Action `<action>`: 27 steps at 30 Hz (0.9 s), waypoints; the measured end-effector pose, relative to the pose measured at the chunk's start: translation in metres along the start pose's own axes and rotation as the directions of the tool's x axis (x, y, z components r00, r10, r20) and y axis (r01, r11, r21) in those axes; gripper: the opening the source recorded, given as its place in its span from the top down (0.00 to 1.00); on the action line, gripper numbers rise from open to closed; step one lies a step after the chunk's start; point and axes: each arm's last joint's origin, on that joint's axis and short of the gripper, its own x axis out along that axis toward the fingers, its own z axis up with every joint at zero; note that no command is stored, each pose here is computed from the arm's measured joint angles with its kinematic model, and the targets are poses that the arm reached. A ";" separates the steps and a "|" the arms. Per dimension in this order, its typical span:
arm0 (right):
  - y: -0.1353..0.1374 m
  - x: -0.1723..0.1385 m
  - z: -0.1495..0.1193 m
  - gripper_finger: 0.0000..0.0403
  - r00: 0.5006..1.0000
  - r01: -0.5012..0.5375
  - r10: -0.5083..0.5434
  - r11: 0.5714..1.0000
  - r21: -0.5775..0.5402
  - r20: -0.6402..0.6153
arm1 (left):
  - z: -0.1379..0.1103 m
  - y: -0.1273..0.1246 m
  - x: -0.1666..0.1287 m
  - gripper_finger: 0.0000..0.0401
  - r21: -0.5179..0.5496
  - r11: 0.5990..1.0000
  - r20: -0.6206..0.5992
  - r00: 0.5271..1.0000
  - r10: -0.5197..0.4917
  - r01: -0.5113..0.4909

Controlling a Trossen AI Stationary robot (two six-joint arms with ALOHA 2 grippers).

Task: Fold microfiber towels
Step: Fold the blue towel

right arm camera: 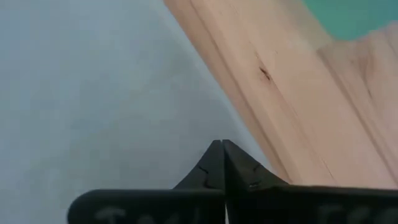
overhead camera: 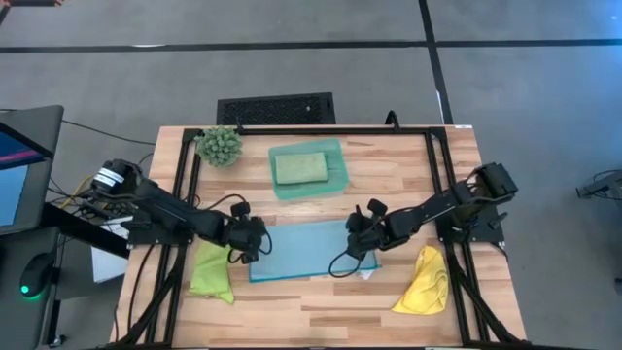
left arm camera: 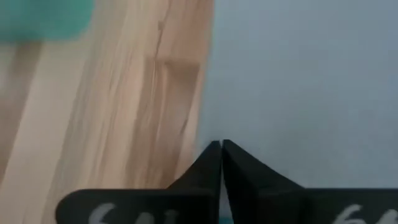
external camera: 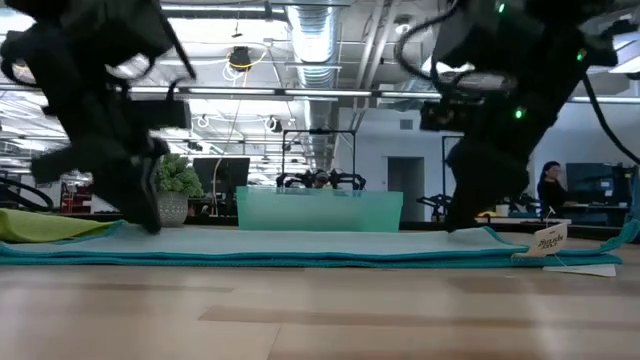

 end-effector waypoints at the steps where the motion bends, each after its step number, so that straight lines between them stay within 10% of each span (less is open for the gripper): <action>1: 0.001 0.004 0.000 0.98 1.000 0.003 -0.003 1.000 0.004 -0.002 | -0.003 0.001 0.003 0.98 0.003 1.000 -0.026 1.000 0.014 -0.014; 7: -0.007 0.018 -0.007 0.94 0.989 0.117 -0.119 0.992 -0.038 -0.085 | -0.008 -0.008 0.009 0.97 -0.044 0.998 -0.038 0.999 0.037 -0.038; 16: -0.024 -0.026 -0.009 0.97 0.983 0.178 -0.181 0.982 -0.063 -0.036 | 0.012 -0.063 -0.029 0.97 -0.088 0.972 0.096 0.973 -0.209 0.217; 27: -0.021 0.008 0.001 0.98 0.999 0.024 -0.026 0.997 0.071 0.023 | 0.012 -0.046 -0.012 0.97 -0.034 0.999 0.153 0.988 -0.017 0.022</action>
